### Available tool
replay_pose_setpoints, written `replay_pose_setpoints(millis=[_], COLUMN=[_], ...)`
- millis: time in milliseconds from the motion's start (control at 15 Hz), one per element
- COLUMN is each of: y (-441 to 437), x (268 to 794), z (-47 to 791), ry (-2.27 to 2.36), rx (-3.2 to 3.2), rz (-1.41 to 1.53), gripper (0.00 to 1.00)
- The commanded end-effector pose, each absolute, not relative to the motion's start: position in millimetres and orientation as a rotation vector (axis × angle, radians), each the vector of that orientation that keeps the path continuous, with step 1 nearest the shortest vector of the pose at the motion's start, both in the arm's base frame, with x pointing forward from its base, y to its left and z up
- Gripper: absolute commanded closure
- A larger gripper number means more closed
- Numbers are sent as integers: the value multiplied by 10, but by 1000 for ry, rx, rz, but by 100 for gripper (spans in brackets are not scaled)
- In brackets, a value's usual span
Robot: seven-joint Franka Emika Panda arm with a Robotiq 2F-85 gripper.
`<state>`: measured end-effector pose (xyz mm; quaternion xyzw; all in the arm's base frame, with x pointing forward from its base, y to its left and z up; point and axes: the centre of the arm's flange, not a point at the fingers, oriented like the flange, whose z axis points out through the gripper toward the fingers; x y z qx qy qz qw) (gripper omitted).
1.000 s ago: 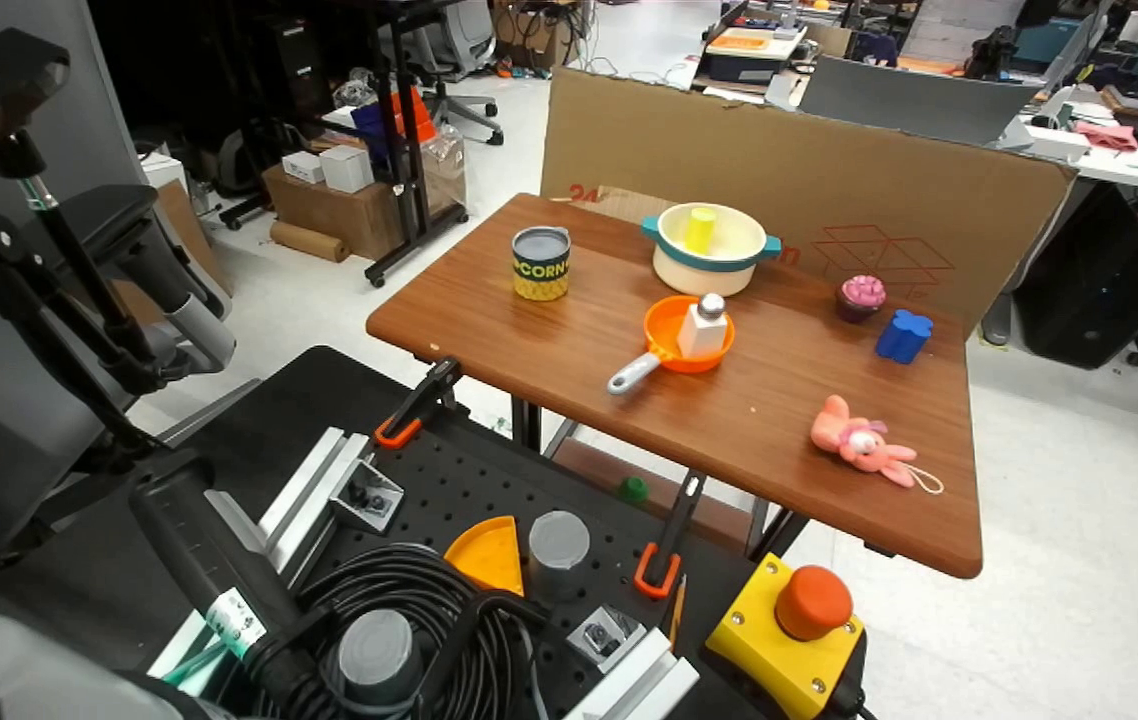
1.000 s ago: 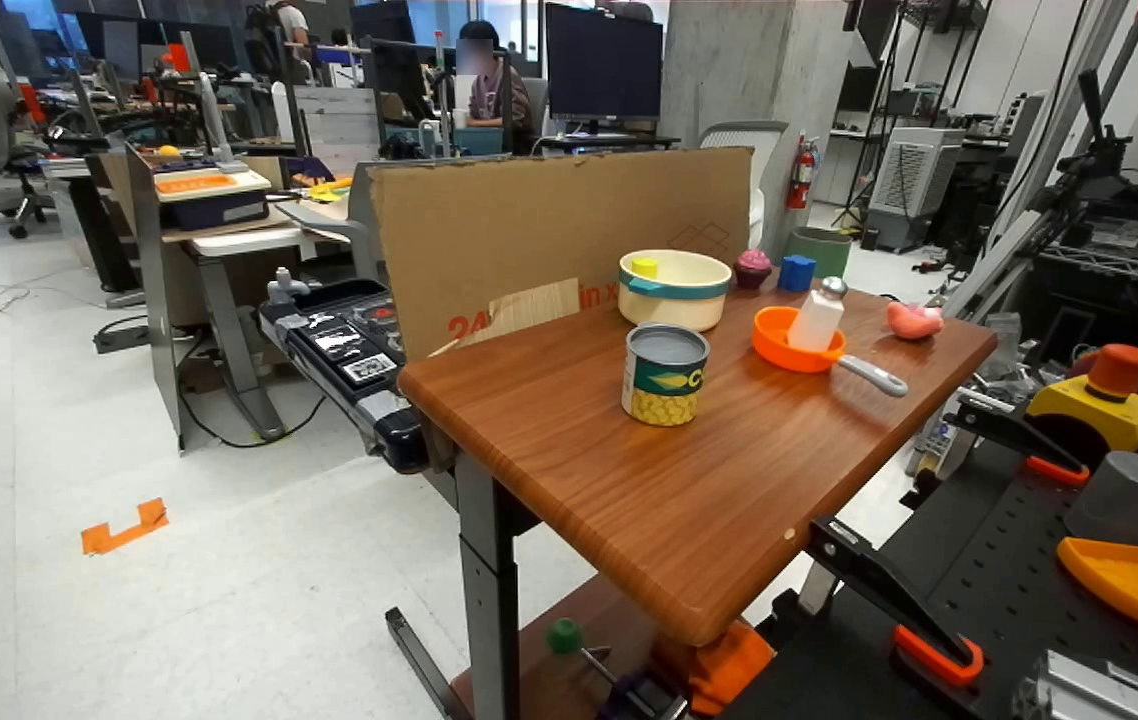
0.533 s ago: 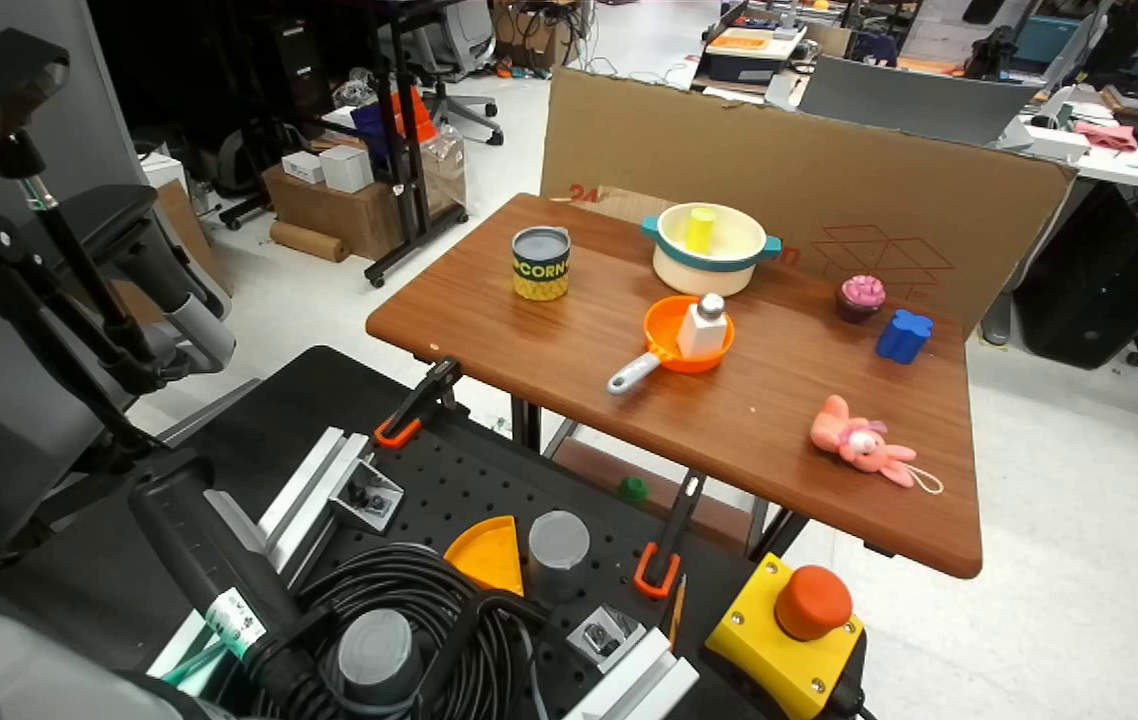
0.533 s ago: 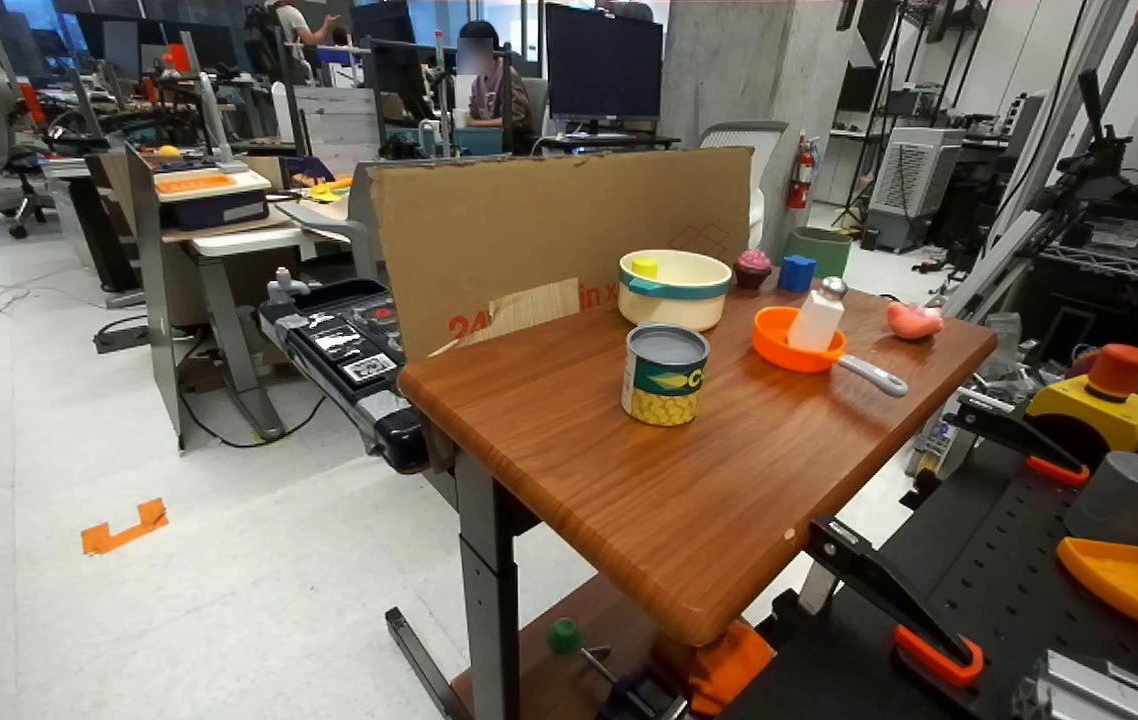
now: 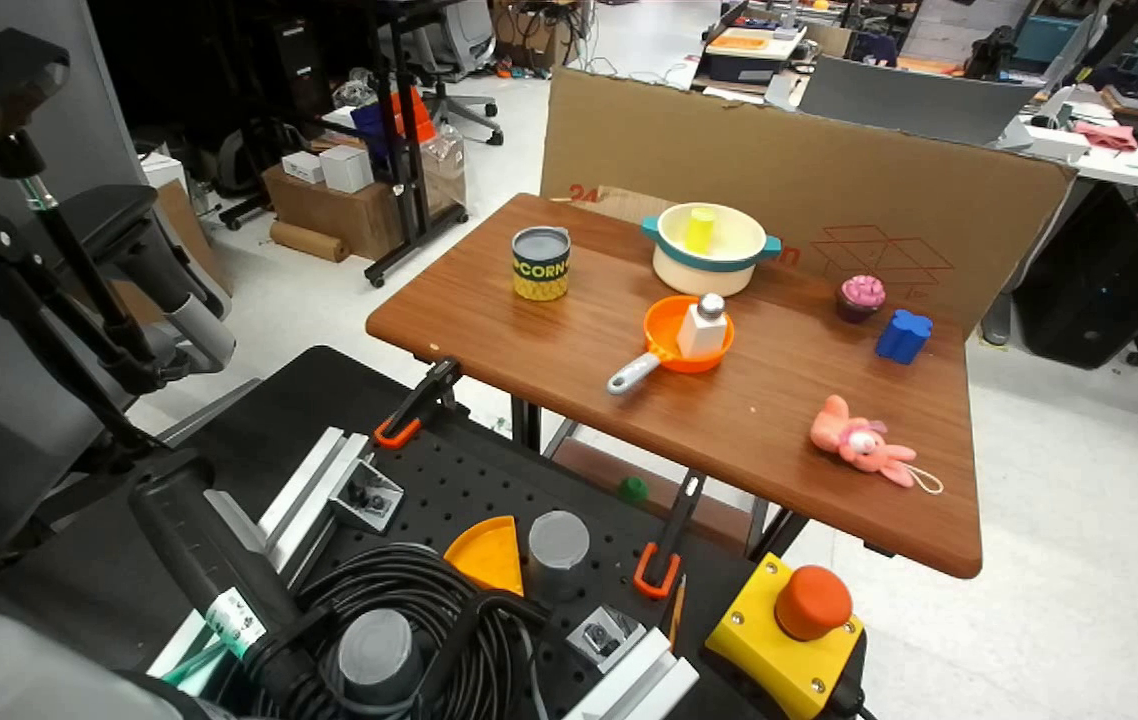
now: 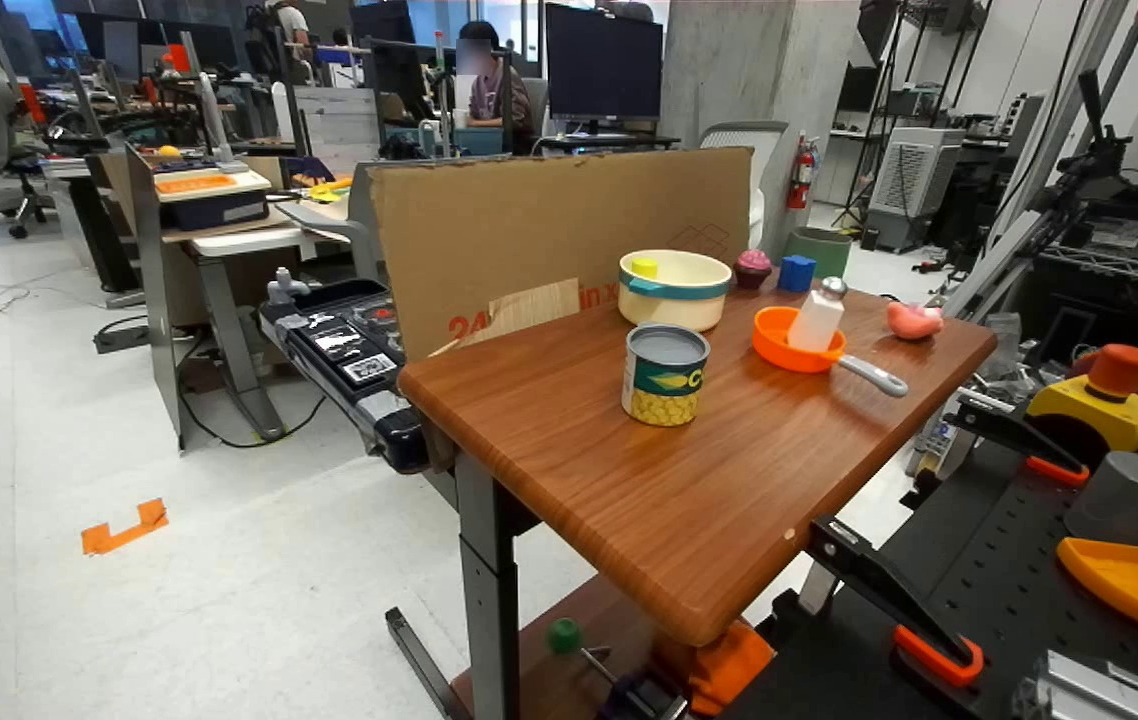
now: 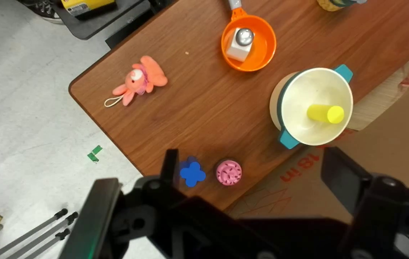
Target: Pick up the blue object from the table and put it in the pot
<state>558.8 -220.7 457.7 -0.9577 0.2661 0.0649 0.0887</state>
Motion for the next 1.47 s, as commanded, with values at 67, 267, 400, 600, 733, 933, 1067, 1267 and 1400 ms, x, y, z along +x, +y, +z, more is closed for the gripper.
replay_pose_setpoints(millis=[67,267,400,600,733,933,1067,1267,1400], y=[-2253,-2282,-2305,-2322,-2323,-2350,-2385,-2437,-2461], x=[5635,5662,5669,5653,5653,5667,5664,5666,5670], z=[4565,4555,4550,4545,4530,4467,4369,4224,4151], ry=[824,871,880,847,845,857,878,899,906], rx=[-2928,-2996,-3025,-2997,-2995,-2997,-2997,-2991,-2986], rz=[170,108,91,115,125,149,186,237,263], gripper=[0,0,0,0,0,0,0,0,0])
